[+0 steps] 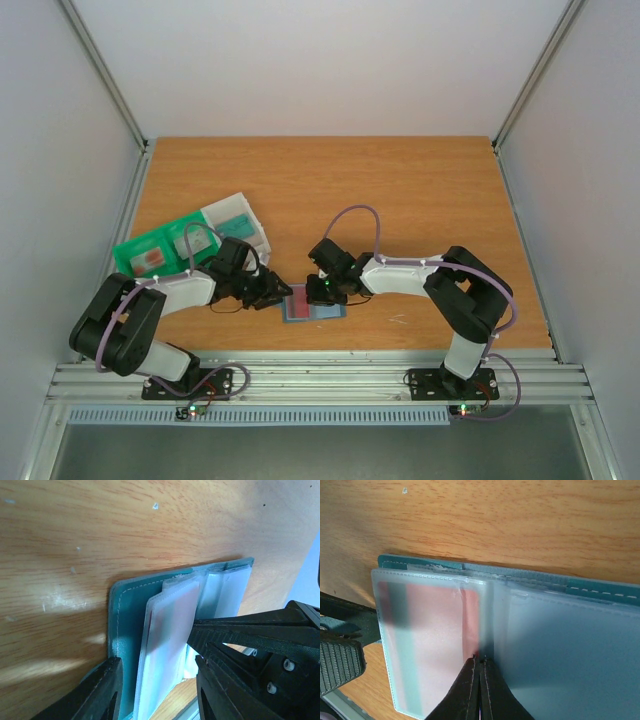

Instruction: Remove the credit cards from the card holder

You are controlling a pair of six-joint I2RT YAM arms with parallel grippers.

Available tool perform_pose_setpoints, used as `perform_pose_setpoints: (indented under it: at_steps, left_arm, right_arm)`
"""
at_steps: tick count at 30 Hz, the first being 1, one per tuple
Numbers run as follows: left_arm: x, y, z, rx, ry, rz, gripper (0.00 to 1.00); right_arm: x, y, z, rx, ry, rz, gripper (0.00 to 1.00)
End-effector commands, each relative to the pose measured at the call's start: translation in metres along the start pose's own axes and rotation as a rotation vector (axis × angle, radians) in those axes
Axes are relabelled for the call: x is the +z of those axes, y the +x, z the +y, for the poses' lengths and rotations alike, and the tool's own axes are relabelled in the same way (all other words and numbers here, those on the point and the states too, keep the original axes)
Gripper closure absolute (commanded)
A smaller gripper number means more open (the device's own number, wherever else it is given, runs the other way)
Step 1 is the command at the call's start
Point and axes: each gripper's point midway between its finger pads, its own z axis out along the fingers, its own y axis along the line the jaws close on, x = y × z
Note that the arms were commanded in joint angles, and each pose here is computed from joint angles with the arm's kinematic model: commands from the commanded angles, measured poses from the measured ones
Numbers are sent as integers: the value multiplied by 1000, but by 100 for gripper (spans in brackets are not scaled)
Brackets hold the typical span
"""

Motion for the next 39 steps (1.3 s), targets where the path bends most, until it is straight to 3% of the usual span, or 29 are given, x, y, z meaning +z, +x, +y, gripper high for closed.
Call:
perform_pose_setpoints:
  at_steps: [1, 25, 33, 39]
  left_arm:
    - [0, -6, -11, 49, 18, -8, 58]
    - [-3, -6, -30, 36, 127, -15, 68]
    - [-4, 2, -38, 51, 134, -6, 84]
    - [6, 7, -44, 69, 121, 20, 87]
  right_arm:
    - [1, 7, -17, 12, 71, 3, 99]
    - [6, 9, -17, 14, 63, 16, 99]
    - [6, 6, -2, 5, -40, -10, 95]
    - [0, 3, 1, -5, -53, -36, 93]
